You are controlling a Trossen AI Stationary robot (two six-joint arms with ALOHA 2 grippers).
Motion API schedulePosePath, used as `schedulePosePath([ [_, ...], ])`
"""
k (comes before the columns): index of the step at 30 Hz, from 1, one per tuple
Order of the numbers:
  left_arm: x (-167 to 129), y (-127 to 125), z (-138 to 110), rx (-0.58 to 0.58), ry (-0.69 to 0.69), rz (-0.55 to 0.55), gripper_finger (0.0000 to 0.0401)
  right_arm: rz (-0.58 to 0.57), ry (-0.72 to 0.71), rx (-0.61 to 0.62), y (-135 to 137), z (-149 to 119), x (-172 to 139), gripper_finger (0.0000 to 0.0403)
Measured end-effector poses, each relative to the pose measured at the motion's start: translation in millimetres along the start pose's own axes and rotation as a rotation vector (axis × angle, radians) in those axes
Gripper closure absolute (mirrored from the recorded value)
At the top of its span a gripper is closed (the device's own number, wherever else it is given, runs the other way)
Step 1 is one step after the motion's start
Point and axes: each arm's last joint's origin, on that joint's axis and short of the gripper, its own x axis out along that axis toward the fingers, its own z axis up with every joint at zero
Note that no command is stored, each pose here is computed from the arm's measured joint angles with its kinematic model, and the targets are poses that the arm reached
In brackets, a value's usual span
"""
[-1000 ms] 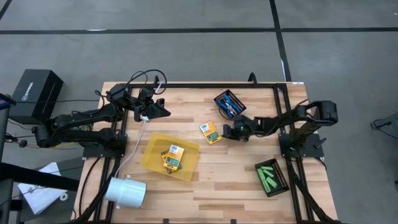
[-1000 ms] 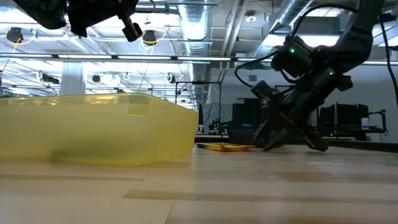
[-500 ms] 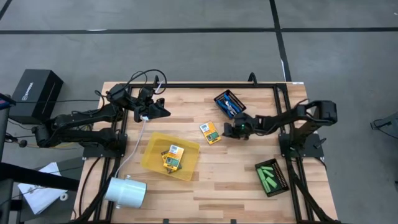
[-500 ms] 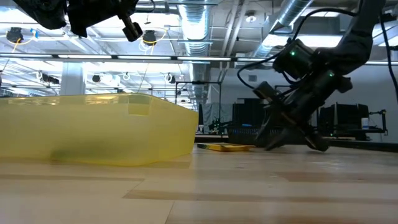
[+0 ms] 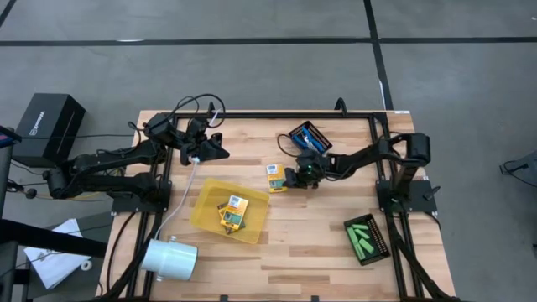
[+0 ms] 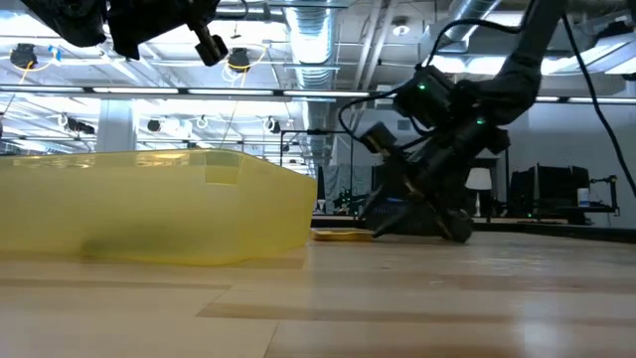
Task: Pick & Place School Supplies
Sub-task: Put the pack of crayon into the yellow bin
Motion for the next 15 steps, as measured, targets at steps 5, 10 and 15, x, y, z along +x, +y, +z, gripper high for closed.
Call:
schedulePosePath([
  [5,0,0,-1,-0.002,0.021,-0.015,0.0371,0.001,0.001,-0.003,6,5,11,0.0287],
  [10,0,-1,-1,-0.003,0.026,-0.019,0.0371,0.017,0.015,-0.009,10,8,13,0.0298],
  [15,-3,2,2,-0.017,0.011,0.002,0.0371,-0.040,0.028,-0.012,10,2,5,0.0297],
])
